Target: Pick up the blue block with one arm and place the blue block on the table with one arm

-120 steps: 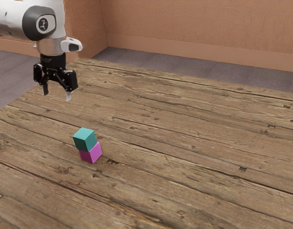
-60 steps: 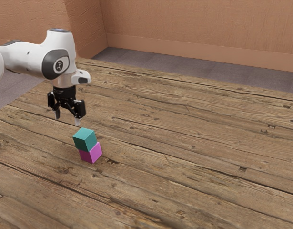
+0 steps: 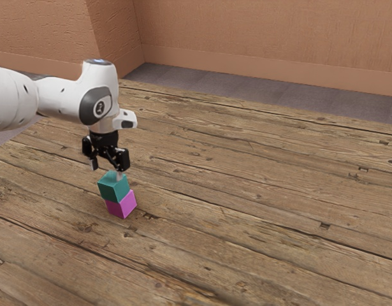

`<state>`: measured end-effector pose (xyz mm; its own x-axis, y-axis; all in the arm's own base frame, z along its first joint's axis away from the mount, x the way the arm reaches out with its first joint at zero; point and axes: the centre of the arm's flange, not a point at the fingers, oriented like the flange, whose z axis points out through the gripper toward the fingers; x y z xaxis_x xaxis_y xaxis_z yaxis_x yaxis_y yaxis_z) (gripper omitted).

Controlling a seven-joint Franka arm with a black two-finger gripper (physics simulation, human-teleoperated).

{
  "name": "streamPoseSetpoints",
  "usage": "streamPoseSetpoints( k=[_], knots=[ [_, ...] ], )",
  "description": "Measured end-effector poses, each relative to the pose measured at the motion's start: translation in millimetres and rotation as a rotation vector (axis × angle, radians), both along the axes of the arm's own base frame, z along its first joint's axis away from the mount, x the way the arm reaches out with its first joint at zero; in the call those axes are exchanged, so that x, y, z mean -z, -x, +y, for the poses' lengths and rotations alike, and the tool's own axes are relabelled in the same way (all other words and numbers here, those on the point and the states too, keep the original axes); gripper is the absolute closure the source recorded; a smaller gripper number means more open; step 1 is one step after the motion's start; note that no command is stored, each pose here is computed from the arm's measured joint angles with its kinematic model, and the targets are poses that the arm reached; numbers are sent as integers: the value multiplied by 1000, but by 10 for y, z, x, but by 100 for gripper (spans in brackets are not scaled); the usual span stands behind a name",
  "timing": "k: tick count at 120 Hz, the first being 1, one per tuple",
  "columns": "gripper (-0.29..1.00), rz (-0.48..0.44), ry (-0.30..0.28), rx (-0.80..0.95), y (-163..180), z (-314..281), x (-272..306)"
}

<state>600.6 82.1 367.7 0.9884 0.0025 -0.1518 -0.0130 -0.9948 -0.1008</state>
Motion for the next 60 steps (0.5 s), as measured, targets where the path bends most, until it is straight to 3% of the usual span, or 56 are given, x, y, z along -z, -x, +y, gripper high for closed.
streamPoseSetpoints(
  k=[42,60],
  knots=[
    [0,43,14,-6,-53,34,445],
    [24,38,23,13,-79,-44,481]
  ],
)
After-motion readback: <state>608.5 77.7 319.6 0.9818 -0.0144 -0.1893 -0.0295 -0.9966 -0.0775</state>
